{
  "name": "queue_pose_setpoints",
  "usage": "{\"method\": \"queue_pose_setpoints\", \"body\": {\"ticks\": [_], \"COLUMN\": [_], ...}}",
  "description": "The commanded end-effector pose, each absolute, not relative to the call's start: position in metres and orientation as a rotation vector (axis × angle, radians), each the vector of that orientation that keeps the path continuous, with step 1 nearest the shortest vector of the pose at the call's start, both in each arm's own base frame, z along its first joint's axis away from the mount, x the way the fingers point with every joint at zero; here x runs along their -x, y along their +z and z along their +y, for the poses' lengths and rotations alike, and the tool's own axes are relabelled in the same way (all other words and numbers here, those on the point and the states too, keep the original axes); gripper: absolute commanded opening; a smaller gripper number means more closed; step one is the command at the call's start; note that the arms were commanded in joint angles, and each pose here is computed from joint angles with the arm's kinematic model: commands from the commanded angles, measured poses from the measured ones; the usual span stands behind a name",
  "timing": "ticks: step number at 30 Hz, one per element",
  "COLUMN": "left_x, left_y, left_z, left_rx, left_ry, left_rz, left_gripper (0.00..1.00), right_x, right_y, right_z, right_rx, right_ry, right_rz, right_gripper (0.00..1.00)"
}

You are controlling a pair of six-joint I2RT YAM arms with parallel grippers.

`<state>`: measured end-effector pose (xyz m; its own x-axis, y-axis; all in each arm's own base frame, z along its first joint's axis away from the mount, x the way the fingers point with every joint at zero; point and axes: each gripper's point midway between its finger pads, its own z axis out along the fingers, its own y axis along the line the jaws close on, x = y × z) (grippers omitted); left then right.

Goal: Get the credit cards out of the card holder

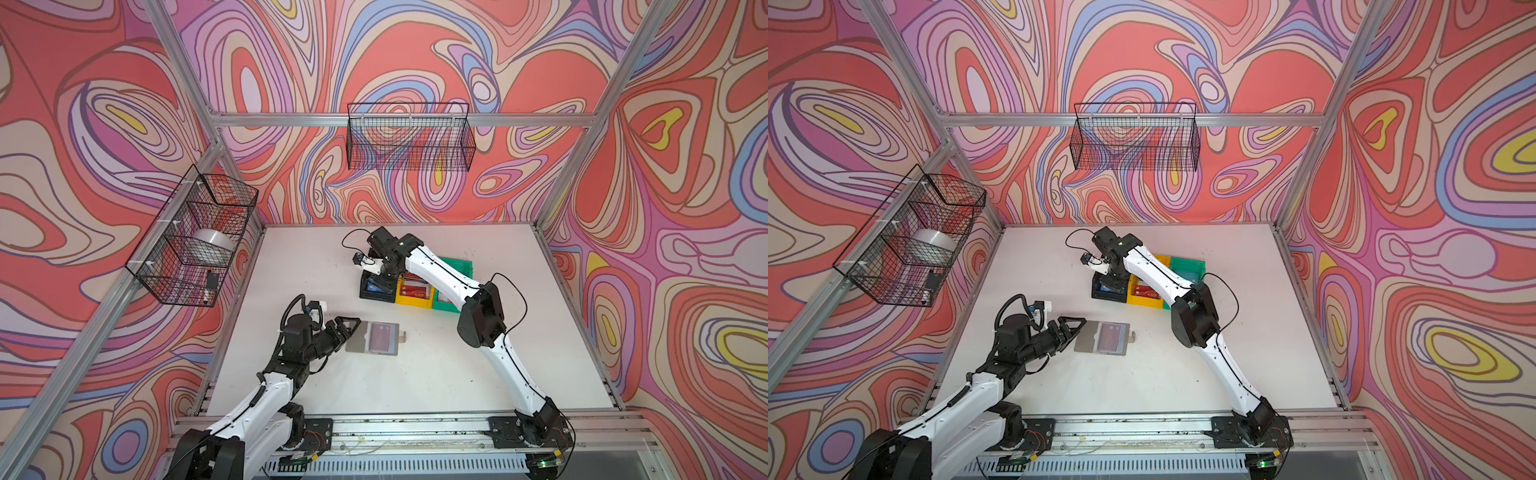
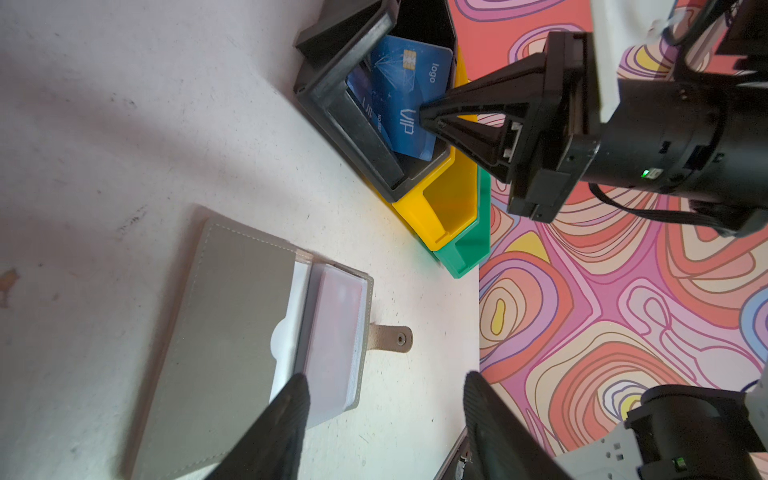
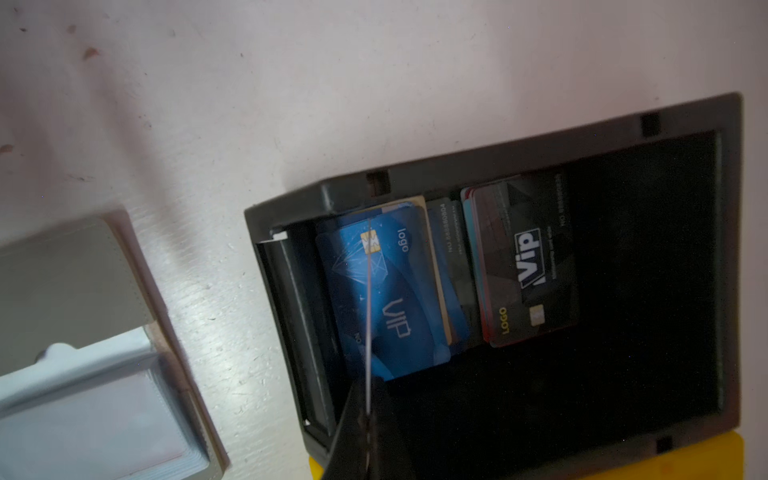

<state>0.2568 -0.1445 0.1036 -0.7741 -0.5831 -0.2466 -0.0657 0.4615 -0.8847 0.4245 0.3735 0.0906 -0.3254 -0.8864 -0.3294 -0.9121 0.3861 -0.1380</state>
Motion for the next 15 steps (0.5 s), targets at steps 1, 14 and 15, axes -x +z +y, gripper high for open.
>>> {"method": "queue_pose_setpoints", "body": {"ticks": [1,14,15], "left_x": [-0.264,-0.265,-0.264], "left_y": [0.116,0.114,0.114], "left_z": [-0.147,-0.147,-0.147], "left_rx": [0.496,0.498,0.500], "left_ry": [-1.303,-1.300,-1.297], "left_rz": [2.146,2.150,2.152], "left_gripper": [0.62,0.62,0.62], "right_x": [-0.423,-0.404,-0.402], "right_y": [0.085,0.069,0.069], "right_z": [0.361,0.357,0.356], "right_rx": [1.612,1.729,1.737], "right_ry": [0.015,0.017,0.018], "right_rz": [2.305,2.318,2.319], "right_gripper": [0.00,0.00,0.00]}}
